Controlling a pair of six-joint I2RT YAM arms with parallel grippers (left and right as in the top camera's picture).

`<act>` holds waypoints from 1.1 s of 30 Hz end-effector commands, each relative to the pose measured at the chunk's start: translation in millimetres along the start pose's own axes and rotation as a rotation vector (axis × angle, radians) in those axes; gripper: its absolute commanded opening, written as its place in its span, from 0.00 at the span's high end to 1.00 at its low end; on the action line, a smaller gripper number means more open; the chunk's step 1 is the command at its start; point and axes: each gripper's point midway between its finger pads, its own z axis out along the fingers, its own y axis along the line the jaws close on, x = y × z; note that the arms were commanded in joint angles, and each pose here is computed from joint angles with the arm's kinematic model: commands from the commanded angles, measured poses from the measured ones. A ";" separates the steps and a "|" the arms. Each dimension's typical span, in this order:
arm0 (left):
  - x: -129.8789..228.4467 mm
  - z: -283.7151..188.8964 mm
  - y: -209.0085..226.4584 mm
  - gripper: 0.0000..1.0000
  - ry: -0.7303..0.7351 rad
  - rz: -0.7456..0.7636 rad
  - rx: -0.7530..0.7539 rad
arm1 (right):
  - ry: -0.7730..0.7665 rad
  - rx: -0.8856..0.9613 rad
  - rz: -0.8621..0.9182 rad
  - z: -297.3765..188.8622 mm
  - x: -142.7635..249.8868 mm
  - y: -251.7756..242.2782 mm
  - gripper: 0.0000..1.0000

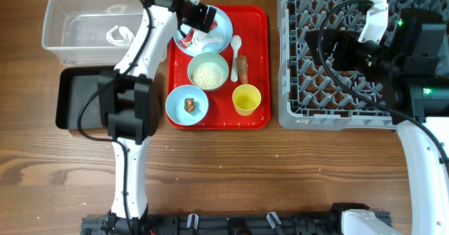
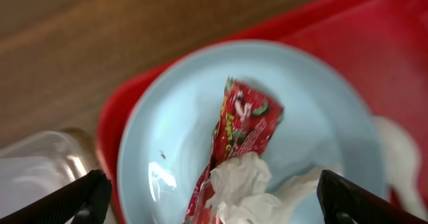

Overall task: Sort waste into correct bins and load items into the dishwasher rack
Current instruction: 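Return the left gripper to the plate and grasp the red wrapper, then drop the red wrapper into the clear plastic bin with the left gripper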

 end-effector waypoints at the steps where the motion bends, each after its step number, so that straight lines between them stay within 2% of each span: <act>1: 21.6 29.8 -8.8 0.00 0.053 0.013 0.059 | 0.003 0.004 -0.017 2.6 -0.4 0.2 0.00; 5: 37.4 42.2 -20.2 0.03 0.097 0.001 0.120 | 0.004 0.004 -0.016 2.7 -0.3 0.1 0.00; 8: 44.9 41.9 -23.8 0.40 0.128 -0.035 0.136 | 0.003 0.004 -0.017 2.7 -0.5 0.1 0.00; 9: 47.2 41.5 -24.9 0.67 0.139 -0.055 0.140 | 0.003 0.004 -0.017 2.7 -0.5 0.1 0.00; 11: 50.5 41.6 -25.6 0.85 0.153 -0.071 0.142 | 0.003 0.004 -0.016 2.7 -0.4 0.2 0.00; 14: 52.7 43.3 -25.9 0.89 0.160 -0.085 0.141 | 0.005 0.004 -0.015 2.6 -0.1 0.2 0.00; 16: 54.7 45.8 -25.9 0.96 0.165 -0.086 0.142 | 0.007 0.004 -0.014 2.7 0.5 0.0 0.00; 19: 54.4 47.6 -25.8 0.96 0.163 -0.116 0.139 | 0.007 0.004 -0.014 2.7 0.5 0.0 0.00; 21: 35.7 36.9 -20.2 0.96 0.110 -0.182 0.122 | 0.009 0.005 -0.013 2.7 1.0 -0.1 0.00; 27: -49.9 -61.3 18.5 0.96 -0.146 -0.386 0.080 | 0.010 0.005 -0.012 2.7 1.3 -0.1 0.00; 30: -62.4 -107.1 48.4 0.96 -0.217 -0.479 0.016 | 0.010 0.005 -0.012 2.7 1.3 -0.1 0.00; 33: -57.4 -153.4 84.6 0.96 -0.249 -0.541 -0.054 | 0.010 0.005 -0.013 2.7 1.2 -0.1 0.00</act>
